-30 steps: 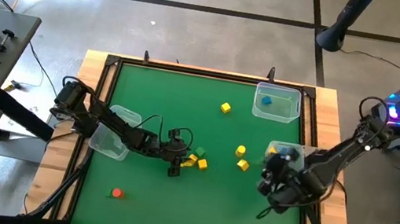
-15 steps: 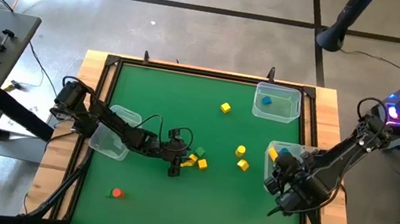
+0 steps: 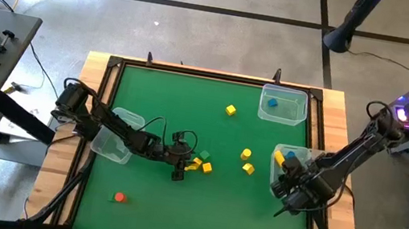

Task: Sort blocks by size
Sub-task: Put the green cylindrical block into the bottom right transparent bin, then put the yellow triangle block into the top right transparent bin

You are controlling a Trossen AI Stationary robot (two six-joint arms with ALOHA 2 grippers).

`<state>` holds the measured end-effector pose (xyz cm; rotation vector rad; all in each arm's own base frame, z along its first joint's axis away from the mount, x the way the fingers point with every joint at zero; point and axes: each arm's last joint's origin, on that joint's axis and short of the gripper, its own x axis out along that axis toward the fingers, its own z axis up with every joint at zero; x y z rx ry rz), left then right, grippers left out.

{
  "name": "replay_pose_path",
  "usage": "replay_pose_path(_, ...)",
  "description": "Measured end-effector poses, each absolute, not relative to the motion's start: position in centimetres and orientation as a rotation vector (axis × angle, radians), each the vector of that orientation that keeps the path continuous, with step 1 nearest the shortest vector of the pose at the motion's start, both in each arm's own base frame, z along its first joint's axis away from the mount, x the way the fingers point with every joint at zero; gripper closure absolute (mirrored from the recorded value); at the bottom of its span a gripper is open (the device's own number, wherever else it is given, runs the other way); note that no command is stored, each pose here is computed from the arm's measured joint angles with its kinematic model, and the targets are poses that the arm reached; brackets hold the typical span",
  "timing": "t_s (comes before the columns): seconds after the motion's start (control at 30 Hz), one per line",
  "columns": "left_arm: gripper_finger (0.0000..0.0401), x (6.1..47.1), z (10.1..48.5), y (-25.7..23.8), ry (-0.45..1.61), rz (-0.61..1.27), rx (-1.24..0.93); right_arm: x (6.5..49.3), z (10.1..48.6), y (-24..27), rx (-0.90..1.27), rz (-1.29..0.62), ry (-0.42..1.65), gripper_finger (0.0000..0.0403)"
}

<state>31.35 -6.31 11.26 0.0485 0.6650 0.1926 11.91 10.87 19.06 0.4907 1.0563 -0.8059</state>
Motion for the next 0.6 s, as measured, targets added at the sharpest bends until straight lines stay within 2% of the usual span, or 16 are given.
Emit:
replay_pose_path(0.1, 0.0243, 31.37, 11.29, -6.32, 0.662, 0.192, 0.048, 11.53, 18.25, 10.46, 0.495, -0.817, 1.053, 0.0273)
replay_pose_path(0.3, 0.0243, 31.37, 11.29, -6.32, 0.662, 0.193, 0.046, 11.47, 17.84, 10.19, 0.479, -0.83, 1.0, 0.0233)
replay_pose_path(0.6, 0.0243, 31.37, 11.29, -6.31, 0.661, 0.196, 0.038, 11.54, 17.94, 10.02, 0.44, -0.831, 0.939, 0.0224)
